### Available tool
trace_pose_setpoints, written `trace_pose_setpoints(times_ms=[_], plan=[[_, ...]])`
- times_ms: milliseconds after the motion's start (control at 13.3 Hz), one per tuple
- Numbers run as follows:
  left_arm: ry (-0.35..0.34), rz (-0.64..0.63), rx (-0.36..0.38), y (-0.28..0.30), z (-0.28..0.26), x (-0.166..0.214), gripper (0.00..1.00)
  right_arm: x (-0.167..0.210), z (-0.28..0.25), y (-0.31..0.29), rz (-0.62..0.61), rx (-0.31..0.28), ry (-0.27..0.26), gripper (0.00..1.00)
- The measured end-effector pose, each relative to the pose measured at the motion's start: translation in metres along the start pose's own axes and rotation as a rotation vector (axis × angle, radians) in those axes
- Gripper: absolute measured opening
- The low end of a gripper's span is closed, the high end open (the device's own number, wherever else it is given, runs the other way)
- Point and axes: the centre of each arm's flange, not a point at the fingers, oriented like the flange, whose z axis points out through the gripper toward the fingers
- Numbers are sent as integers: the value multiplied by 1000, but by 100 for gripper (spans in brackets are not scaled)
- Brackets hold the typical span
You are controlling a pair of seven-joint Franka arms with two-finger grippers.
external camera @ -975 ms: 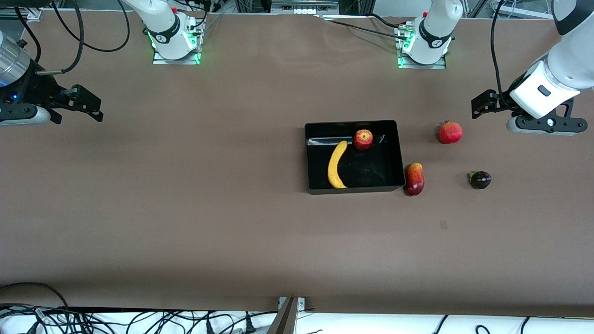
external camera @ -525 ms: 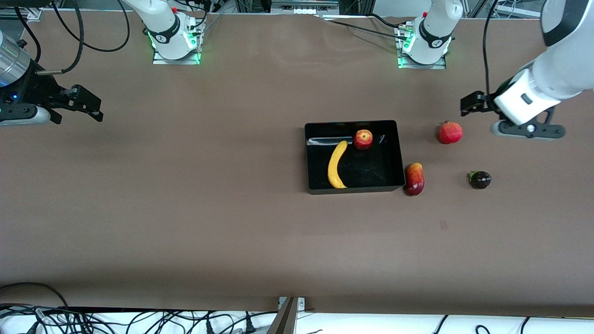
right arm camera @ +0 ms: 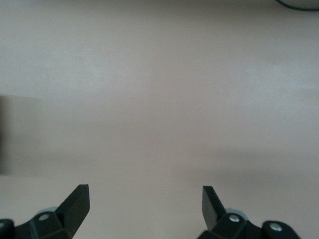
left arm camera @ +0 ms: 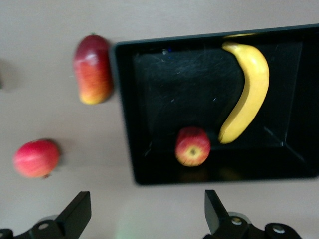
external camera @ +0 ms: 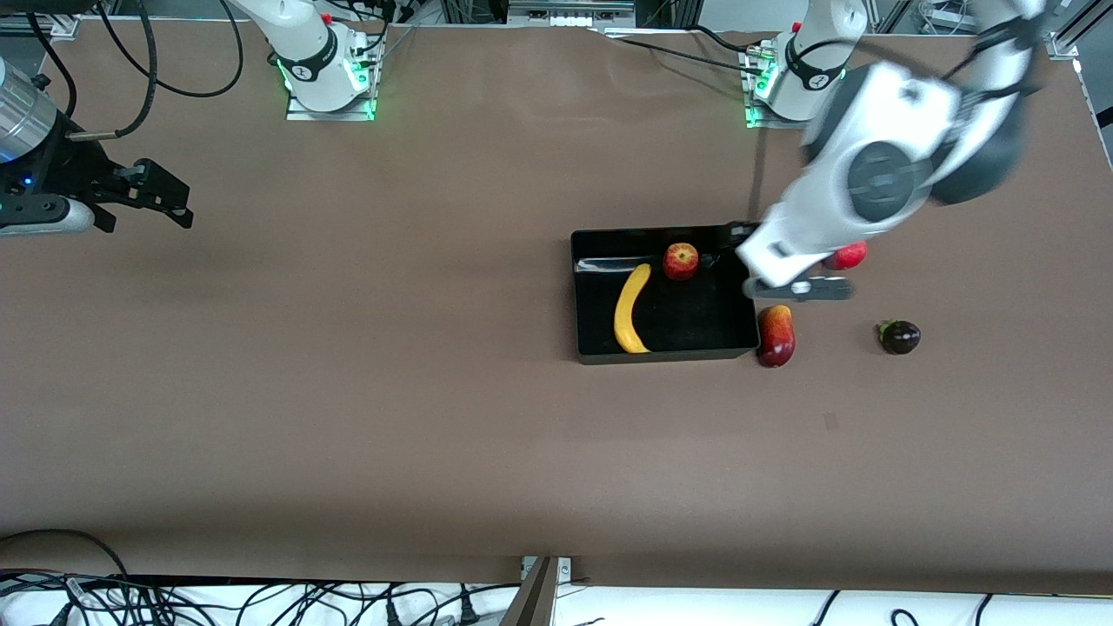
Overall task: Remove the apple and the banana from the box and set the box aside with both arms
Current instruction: 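Reach the left gripper into the black tray over the small apple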
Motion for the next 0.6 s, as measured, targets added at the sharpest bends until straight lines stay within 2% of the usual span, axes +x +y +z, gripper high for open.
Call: trace_pose_setpoints(times_ms=[300,450,600], plan=[[68,-32,17,49,92,-28,100,0,0,0,0,0,0,100],[121,-13,39,50,127,-37,100,0,0,0,0,0,0,100],[156,-7,20,44,155,-42,100,0,0,0,0,0,0,100]])
